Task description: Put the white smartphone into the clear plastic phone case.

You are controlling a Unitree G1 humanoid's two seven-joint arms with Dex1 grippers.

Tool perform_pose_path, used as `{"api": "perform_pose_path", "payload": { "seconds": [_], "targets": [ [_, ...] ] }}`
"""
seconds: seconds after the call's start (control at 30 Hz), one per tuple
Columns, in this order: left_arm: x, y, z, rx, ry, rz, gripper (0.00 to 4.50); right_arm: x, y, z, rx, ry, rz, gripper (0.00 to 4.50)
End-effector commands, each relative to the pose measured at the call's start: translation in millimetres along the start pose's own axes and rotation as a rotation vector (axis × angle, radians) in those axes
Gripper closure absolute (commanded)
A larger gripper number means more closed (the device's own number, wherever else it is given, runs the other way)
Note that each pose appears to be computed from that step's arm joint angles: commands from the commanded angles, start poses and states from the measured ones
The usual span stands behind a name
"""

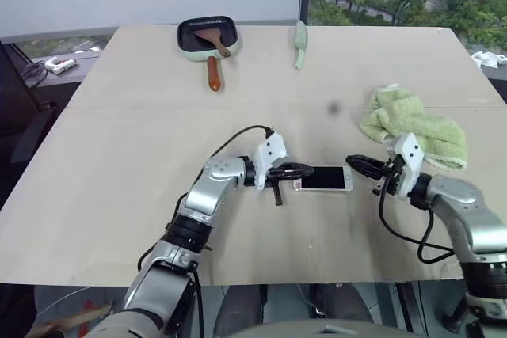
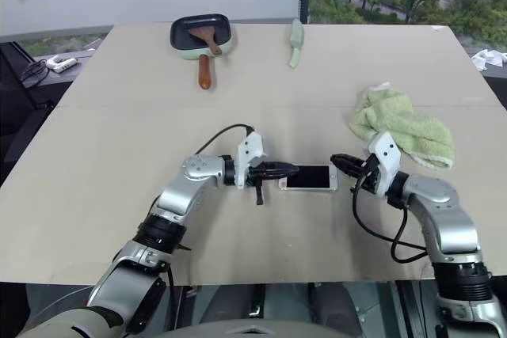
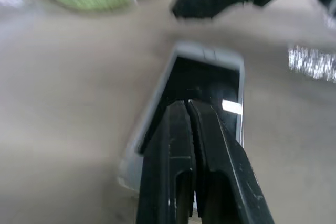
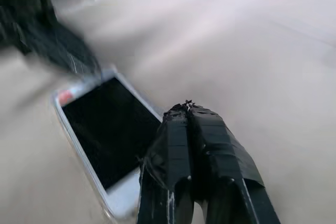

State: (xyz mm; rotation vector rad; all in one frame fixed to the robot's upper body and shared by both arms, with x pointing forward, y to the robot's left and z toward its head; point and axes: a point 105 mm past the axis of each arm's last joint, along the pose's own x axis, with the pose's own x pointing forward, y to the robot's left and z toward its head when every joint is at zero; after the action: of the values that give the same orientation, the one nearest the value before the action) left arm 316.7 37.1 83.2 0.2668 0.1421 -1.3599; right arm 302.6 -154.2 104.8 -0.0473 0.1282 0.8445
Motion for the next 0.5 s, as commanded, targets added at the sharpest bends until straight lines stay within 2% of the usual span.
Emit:
{"api": "perform_pose_path", "payload": {
  "seconds": [0.03,0.5],
  "targets": [
    [-2,1,-2,0.045,0.024,-0.011,4.43,-3,-4,8,0.008,-0.085,-0.016,4.5],
    [-3,3,-8,0.052,0.033,0.005,4.43,-5,4,-35,0.013,0.08,0.043,4.5]
  ]
}}
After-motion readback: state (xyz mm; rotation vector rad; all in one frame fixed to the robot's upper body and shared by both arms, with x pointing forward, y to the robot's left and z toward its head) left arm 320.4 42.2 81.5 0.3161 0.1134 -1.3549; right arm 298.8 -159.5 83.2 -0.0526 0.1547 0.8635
